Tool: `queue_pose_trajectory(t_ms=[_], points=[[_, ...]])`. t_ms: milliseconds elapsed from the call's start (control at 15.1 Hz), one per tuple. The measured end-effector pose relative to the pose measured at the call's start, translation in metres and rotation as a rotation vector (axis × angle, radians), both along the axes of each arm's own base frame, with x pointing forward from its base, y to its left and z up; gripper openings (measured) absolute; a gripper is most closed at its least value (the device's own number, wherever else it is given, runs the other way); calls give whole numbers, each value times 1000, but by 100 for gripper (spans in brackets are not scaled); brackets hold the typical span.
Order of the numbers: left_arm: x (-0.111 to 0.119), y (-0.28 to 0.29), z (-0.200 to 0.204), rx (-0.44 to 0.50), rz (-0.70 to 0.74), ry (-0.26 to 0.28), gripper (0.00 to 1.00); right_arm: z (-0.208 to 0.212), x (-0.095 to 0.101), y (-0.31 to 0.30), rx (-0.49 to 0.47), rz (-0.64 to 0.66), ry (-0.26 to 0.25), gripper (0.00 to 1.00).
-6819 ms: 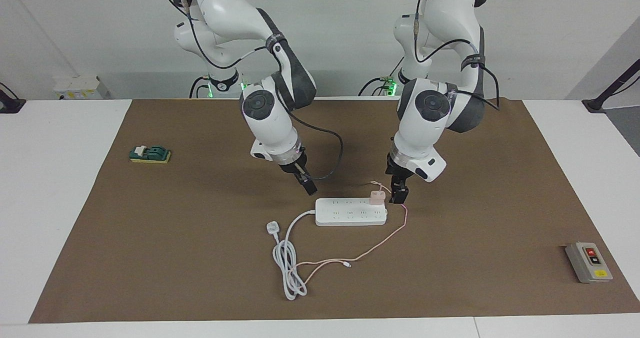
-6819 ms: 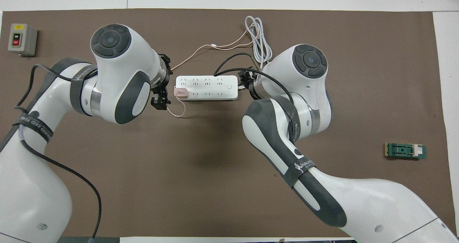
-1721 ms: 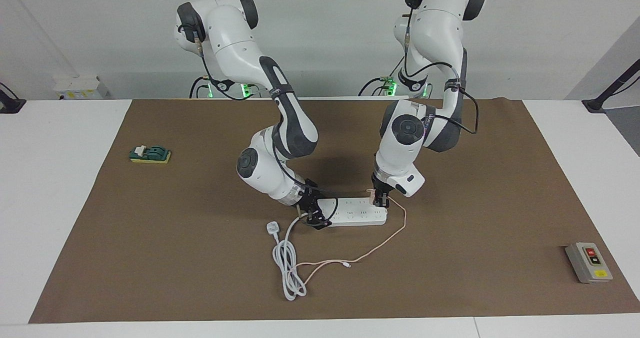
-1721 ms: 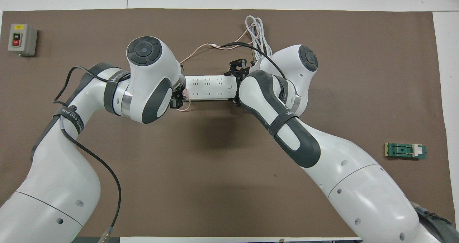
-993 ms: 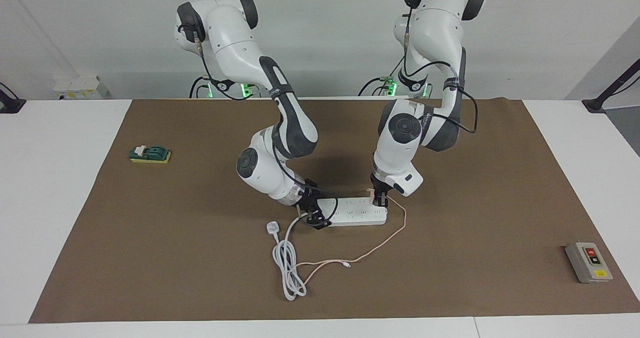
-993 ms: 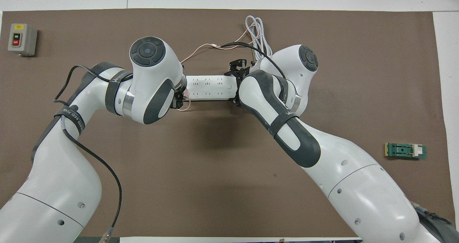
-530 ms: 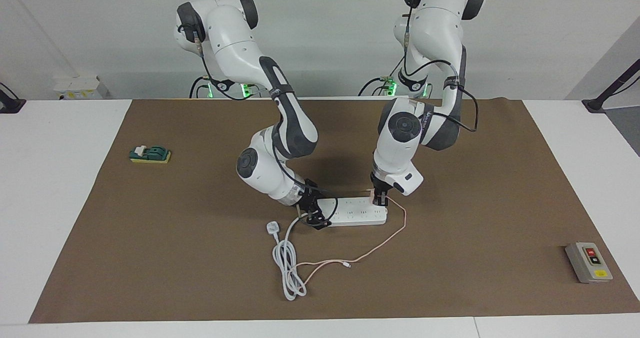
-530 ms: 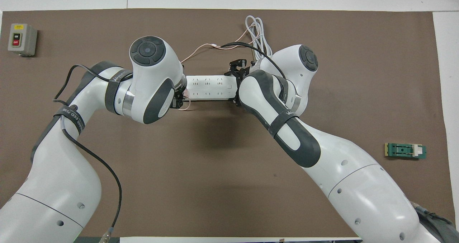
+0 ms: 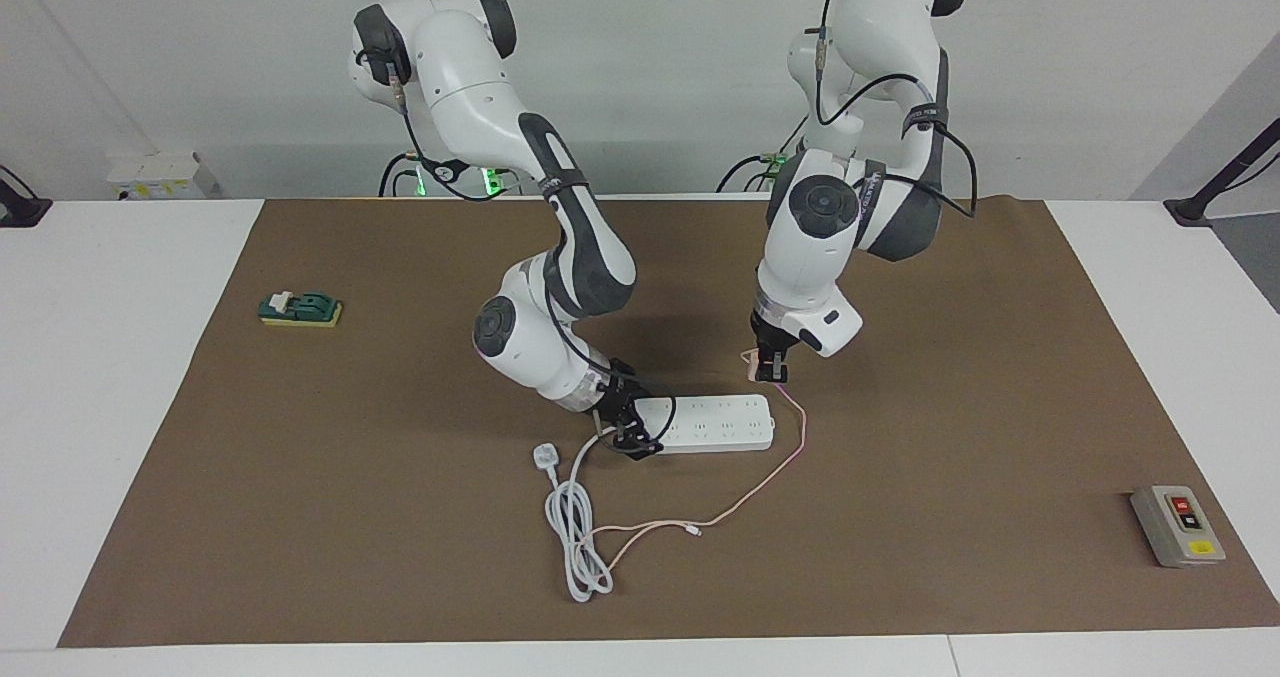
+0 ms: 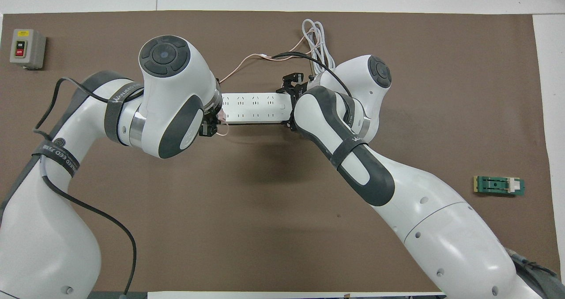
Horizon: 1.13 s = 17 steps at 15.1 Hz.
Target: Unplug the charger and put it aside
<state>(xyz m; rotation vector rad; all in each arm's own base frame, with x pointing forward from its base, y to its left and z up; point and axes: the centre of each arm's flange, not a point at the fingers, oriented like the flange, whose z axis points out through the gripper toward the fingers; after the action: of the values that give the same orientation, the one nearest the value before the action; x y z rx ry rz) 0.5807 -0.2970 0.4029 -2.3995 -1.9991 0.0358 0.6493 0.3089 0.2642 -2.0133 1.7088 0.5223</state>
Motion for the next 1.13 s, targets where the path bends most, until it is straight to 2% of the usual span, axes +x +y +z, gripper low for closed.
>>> queue_pose_trajectory(t_ms=[265, 728, 993, 1125], points=[[0, 1, 8, -6, -112, -11, 32, 0, 0, 0, 0, 0, 0, 94], [-3, 15, 39, -10, -423, -32, 32, 0, 0, 0, 5, -2, 3, 94], [6, 39, 51, -10, -619, -20, 32, 0, 0, 0, 5, -2, 3, 94], [11, 50, 61, -11, -714, -18, 32, -3, 0, 2, 4, 11, -11, 100]])
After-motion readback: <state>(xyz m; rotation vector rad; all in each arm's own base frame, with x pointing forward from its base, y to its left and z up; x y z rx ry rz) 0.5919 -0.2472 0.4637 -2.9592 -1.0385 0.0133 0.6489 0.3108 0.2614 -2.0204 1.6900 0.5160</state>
